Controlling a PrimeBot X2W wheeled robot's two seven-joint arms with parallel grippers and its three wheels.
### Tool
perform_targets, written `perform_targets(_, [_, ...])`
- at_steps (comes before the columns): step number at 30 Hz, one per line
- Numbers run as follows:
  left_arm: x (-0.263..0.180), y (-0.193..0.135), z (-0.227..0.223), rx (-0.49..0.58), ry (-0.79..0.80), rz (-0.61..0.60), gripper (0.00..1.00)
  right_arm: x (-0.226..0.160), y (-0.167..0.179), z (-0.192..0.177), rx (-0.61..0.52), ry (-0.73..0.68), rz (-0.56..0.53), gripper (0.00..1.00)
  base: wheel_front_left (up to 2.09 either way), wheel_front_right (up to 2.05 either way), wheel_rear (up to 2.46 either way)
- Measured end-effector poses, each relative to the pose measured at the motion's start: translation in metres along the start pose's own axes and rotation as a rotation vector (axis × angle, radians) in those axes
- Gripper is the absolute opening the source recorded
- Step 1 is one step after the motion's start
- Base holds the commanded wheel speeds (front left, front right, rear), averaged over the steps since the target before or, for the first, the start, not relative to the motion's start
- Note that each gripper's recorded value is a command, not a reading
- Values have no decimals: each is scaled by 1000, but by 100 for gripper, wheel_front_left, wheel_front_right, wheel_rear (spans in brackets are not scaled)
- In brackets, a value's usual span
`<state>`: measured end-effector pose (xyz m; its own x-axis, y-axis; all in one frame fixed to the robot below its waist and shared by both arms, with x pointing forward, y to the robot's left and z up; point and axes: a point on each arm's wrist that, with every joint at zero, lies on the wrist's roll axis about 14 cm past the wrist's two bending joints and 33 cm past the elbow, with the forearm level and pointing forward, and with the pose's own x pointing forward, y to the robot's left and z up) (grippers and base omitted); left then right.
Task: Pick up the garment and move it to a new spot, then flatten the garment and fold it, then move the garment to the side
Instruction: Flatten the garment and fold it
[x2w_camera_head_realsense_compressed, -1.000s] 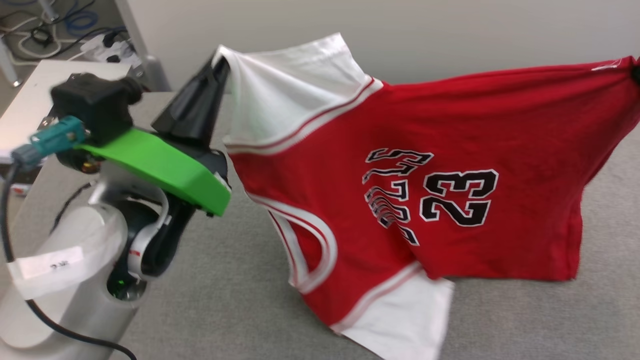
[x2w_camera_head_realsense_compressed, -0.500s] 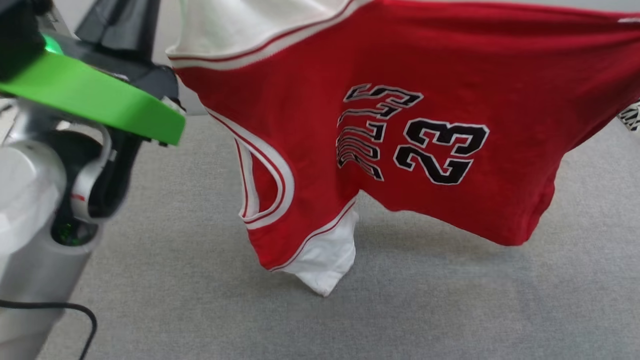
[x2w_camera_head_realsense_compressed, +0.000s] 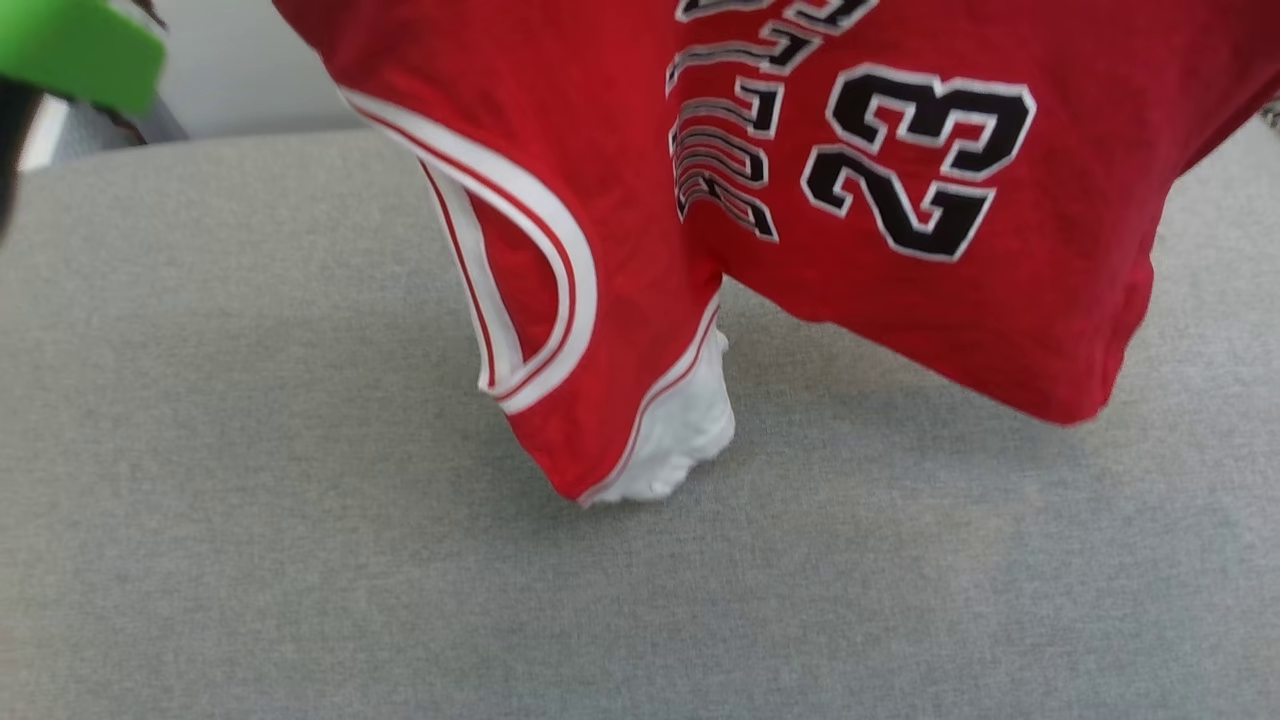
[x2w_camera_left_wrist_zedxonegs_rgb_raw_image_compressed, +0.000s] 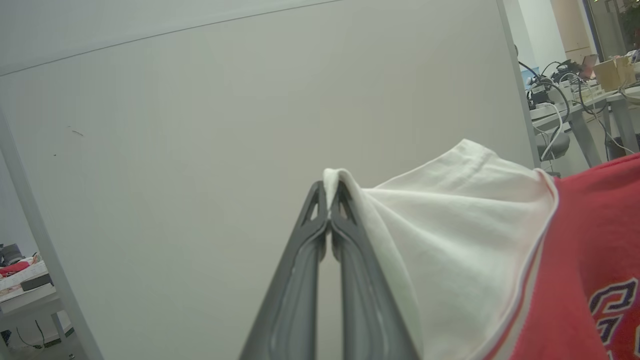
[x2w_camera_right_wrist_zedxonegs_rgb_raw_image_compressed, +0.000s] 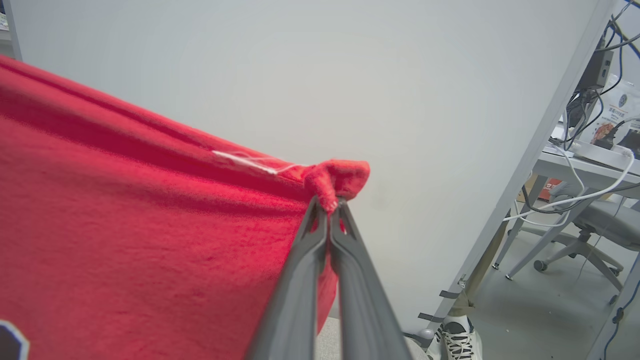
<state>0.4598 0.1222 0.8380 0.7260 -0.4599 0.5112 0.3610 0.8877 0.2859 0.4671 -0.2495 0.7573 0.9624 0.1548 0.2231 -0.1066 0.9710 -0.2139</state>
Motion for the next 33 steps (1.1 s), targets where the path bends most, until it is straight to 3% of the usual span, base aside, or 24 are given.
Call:
perform_targets(9, [49,38,-71,39,136,-6,0,74,3,-37,-15,25,17,0,0,0,0])
perform_targets(20, [123,83,-121,121,72,53,0,170,5,-81,-6,-19,-10,0,0,0,0])
perform_targets(28, [162,91,-148,139,-68,93,0,217,-1,-113,-3,-65,-61,0,0,0,0])
perform_targets(33, [158,88,-209,116,8,95,0,227,7,-155,1,-22,-60,0,0,0,0])
